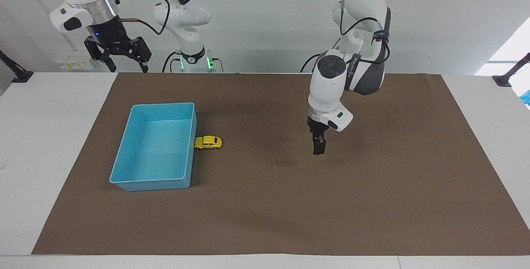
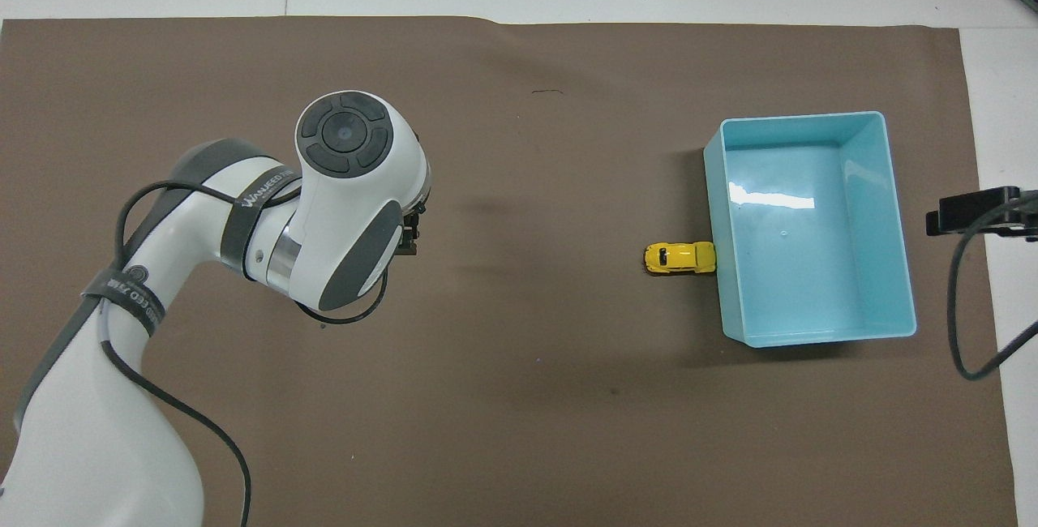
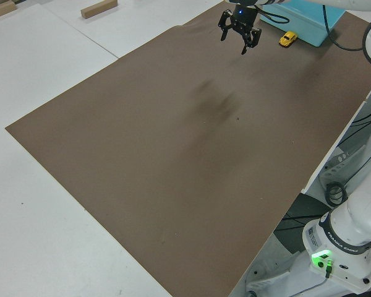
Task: Wind up and store yellow beetle car
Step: 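Retract the left gripper to rest while the right gripper moves in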
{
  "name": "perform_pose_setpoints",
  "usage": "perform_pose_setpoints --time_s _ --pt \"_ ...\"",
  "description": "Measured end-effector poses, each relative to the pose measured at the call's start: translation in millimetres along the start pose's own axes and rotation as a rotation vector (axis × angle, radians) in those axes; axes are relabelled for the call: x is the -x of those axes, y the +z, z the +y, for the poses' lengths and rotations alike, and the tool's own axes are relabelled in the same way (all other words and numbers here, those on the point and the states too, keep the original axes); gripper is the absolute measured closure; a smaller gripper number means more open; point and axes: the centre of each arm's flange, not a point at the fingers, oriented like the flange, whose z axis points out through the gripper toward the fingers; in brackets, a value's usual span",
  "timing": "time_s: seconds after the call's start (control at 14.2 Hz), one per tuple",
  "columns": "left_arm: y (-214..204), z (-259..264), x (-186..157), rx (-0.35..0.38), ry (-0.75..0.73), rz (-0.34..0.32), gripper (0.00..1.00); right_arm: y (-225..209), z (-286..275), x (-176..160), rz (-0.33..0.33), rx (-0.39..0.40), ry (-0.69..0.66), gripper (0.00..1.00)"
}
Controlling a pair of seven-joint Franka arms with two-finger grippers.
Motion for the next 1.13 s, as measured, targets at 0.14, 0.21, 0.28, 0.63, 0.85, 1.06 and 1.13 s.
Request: perform_pose_setpoints --time_s 0.14,0.21,0.28,0.63,0.85,1.06,1.13 --pt "-15.1 -0.7 -2.3 0.017 0.096 -0.004 0.0 0.0 0.0 0.0 0.0 0.0 0.0 0.0" --pt "-21.5 -2.0 -4.0 0.017 0.171 -0.002 0.0 0.0 0.0 0.0 0.0 0.0 0.0 0.0" --pt "-26.3 -3.1 -5.8 0.015 0.242 0.0 0.0 0.0 0.0 0.0 0.0 0.0 0.0 0.0" --pt "-31.1 1.4 -31.2 -0.011 0.528 0.012 0.0 0.0 0.6 0.0 0.0 0.0 0.001 0.0" --pt "-31.1 6.5 -55.4 -0.033 0.642 0.016 0.0 0.0 1.0 0.0 0.0 0.0 0.002 0.0" --pt "-46.6 11.4 -94.2 -0.023 0.733 0.019 0.0 0.1 -0.2 0.4 -0.002 0.0 -0.001 0.0" --pt "-54.5 11.0 -107.5 -0.019 0.767 0.019 0.0 0.1 -1.8 1.0 -0.006 0.0 -0.005 0.0"
